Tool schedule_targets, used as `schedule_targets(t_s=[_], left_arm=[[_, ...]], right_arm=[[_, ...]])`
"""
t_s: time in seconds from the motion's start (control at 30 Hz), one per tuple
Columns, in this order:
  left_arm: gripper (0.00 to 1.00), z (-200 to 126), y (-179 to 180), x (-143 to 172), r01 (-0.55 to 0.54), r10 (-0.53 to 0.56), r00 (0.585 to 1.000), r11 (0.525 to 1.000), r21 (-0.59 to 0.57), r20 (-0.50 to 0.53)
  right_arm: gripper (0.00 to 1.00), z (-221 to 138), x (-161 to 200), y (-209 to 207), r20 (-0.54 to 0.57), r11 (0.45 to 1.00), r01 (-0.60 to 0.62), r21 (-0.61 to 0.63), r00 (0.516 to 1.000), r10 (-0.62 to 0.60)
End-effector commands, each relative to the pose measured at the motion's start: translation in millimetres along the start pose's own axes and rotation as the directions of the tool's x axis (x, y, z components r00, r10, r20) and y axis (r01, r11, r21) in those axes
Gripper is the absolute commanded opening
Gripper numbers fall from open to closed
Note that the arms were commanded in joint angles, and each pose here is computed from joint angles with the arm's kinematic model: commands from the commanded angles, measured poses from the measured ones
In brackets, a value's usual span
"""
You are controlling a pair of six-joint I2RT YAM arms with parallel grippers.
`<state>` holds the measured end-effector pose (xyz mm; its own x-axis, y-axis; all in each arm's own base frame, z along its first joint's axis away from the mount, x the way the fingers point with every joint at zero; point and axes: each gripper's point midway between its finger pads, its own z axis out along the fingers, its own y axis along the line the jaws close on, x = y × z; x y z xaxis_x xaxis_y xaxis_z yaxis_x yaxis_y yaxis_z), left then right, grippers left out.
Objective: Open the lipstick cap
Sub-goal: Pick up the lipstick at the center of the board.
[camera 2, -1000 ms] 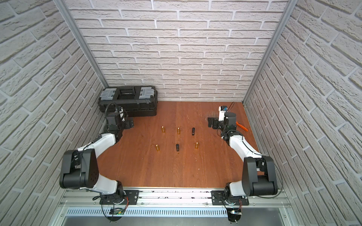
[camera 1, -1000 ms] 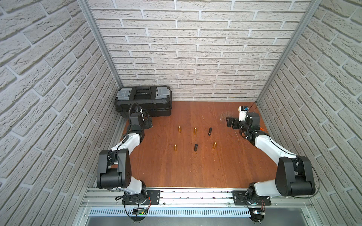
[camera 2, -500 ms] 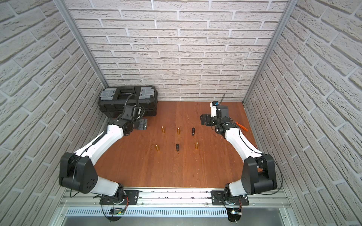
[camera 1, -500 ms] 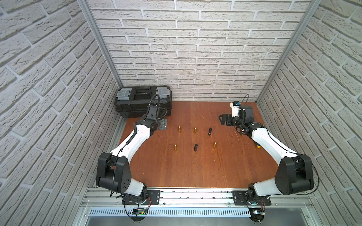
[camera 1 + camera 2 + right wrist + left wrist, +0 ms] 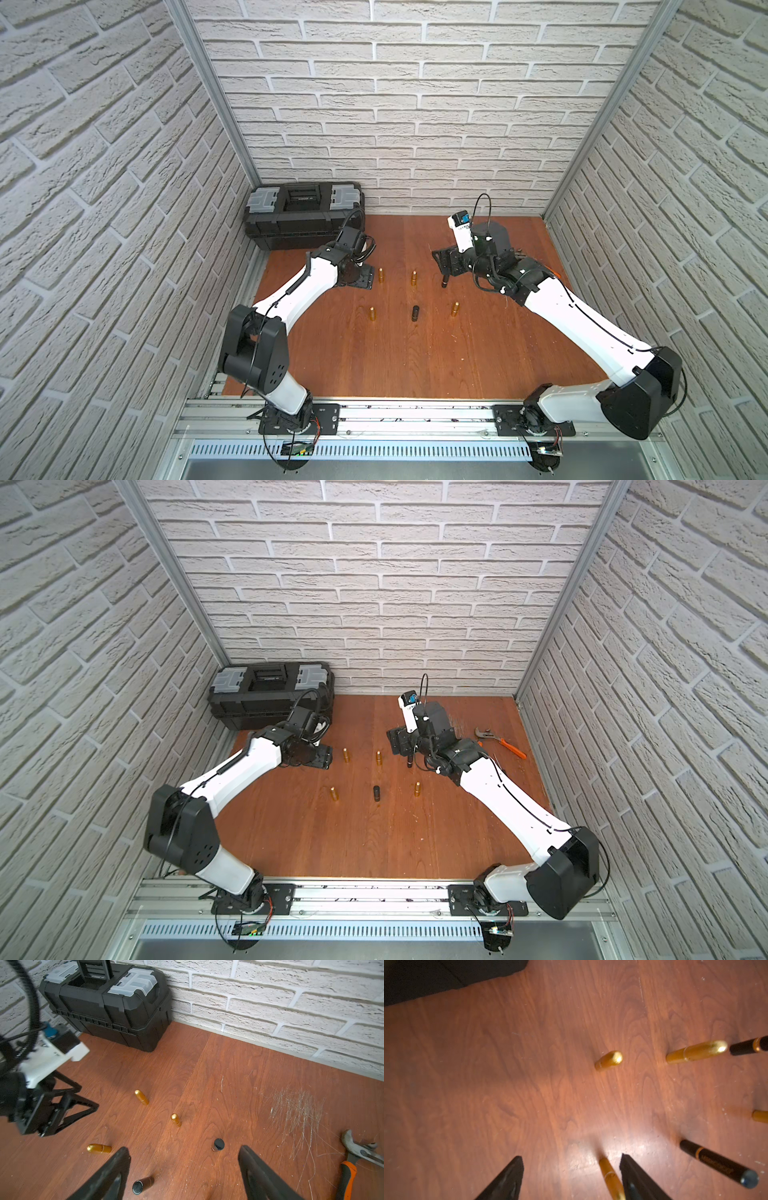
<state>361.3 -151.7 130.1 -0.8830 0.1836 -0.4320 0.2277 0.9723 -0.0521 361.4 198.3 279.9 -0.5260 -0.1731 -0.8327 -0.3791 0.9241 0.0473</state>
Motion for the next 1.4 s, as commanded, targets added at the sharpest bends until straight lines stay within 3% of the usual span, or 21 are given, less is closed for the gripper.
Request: schedule_targets(t_s=[0.0, 0.43, 0.9, 1.37], left_arm=[[0.74, 10.4, -13.7, -5.7, -0.020, 0.022, 0.999, 0.999, 0.045, -0.036], [0.64, 52.3, -38.9, -45.8, -0.058, 0.067, 0.993, 0.994, 0.094, -0.095], [0.46, 77.7, -51.2, -44.9, -0.088, 0.101, 0.982, 0.992, 0.088, -0.159], [0.39, 87.3, -45.1, -41.9, -0.112, 0.120, 0.973, 0.992, 0.053, -0.197]], right_arm=[[0.83, -23.1, -4.0, 4.6, 0.017, 0.998, 0.041, 0.039, 0.999, -0.041], [0.83, -37.7, 15.7, -7.0, -0.011, 0.991, 0.044, 0.123, 0.999, -0.043], [0.83, -30.4, 25.6, -8.6, -0.038, 0.989, 0.056, 0.136, 0.998, -0.051], [0.83, -20.0, 33.5, -6.8, -0.066, 0.989, 0.062, 0.134, 0.996, -0.054]])
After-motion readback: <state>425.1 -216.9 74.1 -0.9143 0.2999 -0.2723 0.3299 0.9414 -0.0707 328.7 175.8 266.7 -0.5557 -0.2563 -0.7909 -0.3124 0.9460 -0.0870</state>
